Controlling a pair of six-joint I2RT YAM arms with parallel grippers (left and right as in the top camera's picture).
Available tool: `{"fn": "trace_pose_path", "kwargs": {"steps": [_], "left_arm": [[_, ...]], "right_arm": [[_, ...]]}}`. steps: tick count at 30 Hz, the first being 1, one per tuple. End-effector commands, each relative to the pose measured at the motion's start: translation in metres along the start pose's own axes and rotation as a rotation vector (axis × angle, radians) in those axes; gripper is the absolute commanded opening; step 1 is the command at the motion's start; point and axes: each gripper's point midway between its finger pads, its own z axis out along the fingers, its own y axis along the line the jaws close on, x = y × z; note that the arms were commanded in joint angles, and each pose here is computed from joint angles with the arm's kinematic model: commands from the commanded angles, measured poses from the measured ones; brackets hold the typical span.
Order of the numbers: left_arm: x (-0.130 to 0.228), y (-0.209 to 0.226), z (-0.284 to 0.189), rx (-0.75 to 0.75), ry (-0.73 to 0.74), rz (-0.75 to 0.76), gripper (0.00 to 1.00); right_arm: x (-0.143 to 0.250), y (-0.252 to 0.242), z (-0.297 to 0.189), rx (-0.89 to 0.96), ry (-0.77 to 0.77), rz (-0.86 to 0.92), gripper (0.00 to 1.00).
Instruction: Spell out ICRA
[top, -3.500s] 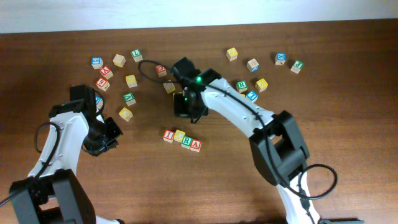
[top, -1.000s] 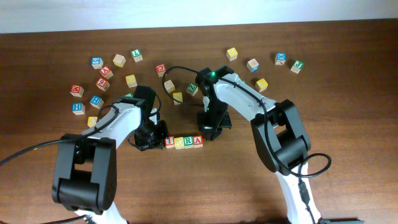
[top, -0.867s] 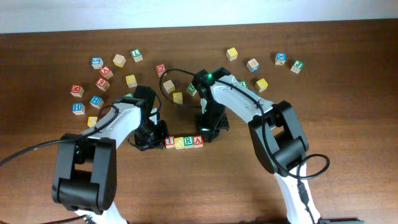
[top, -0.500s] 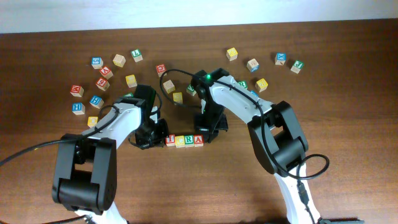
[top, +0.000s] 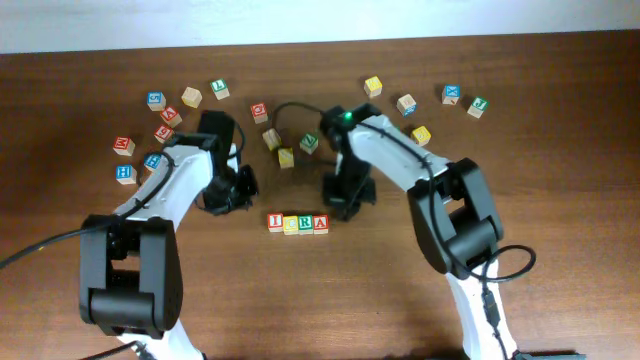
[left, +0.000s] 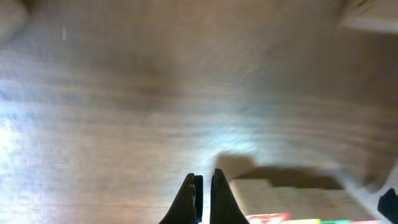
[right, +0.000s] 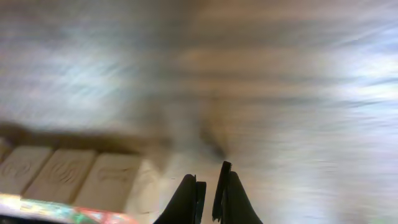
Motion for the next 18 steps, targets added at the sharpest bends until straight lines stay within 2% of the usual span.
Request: {"fn": "trace_pose_path", "kwargs": {"steps": [1,7,9,18], "left_arm": [[-0.012,-0.01,-0.005,0.007,-0.043,0.036,0.0],[-0.004,-0.058,0.011,0.017,-0.09,0.137,0.0],[-0.003,-0.049,0.02,-0.086,-0.108,0.099,0.0],[0.009,-0.042,0.03,-0.127,-0.054,0.103,0.0]], "right_arm": [[-0.017,-0.032,-0.014,-0.017,-0.004,0.007,0.04],[-0.024,-0.061,-0.048,-0.035,-0.044,0.027,0.04],[-0.016,-0.059,-0.071,-0.051,-0.086,-0.005,0.04],[0.018,-0.05,-0.134,-0.097,-0.218,-0.078,0.04]]}}
